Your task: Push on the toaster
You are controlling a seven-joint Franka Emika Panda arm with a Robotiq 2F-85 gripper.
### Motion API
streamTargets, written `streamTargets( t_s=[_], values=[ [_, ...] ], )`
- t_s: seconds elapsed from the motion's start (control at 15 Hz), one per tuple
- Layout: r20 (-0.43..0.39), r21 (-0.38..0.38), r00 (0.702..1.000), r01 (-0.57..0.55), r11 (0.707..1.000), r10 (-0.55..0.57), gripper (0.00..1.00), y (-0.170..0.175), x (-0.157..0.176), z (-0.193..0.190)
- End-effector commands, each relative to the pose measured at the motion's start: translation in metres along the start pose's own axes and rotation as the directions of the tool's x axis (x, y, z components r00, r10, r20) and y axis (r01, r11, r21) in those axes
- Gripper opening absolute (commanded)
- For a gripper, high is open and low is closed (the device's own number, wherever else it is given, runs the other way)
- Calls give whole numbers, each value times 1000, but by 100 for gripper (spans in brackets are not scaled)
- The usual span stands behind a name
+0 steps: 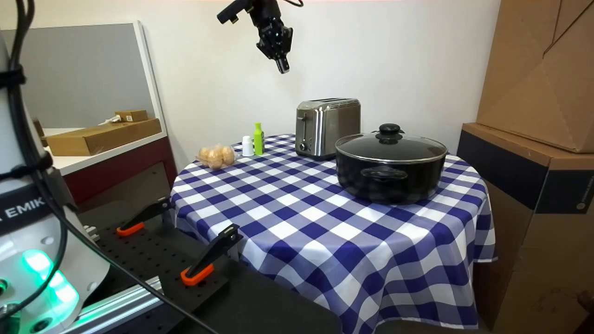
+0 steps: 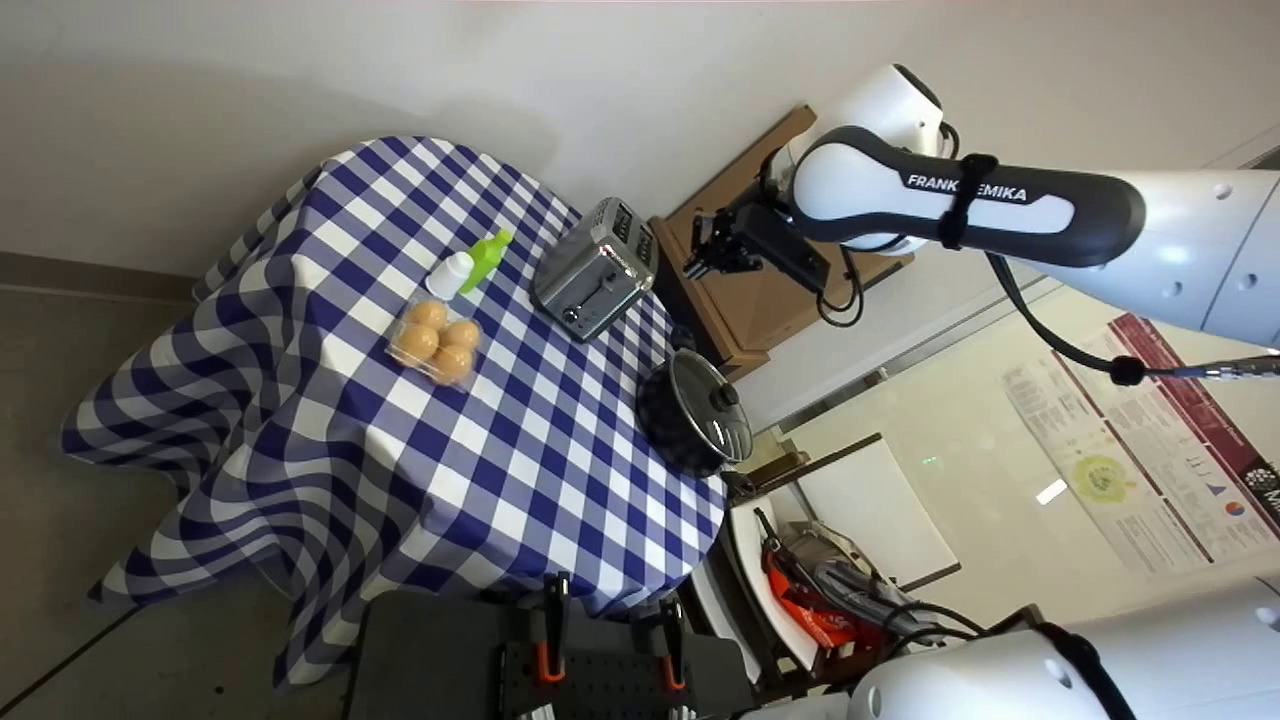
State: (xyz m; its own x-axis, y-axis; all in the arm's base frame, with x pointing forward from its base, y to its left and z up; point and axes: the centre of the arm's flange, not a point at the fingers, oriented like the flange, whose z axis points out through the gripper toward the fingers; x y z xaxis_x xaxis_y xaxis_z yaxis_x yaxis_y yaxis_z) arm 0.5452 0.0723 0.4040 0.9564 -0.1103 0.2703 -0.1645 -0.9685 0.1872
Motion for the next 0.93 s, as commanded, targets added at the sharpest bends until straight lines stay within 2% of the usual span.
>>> streamTargets(
  t_s=[0.0, 0.4, 0.87],
  values=[
    [-10, -43, 1000, 21, 999, -21, 0, -28, 36, 37],
    [4, -57, 999, 50, 997, -50, 0, -54, 59, 82],
    [25, -79, 999, 50, 996, -48, 0, -60, 80, 125]
  ],
)
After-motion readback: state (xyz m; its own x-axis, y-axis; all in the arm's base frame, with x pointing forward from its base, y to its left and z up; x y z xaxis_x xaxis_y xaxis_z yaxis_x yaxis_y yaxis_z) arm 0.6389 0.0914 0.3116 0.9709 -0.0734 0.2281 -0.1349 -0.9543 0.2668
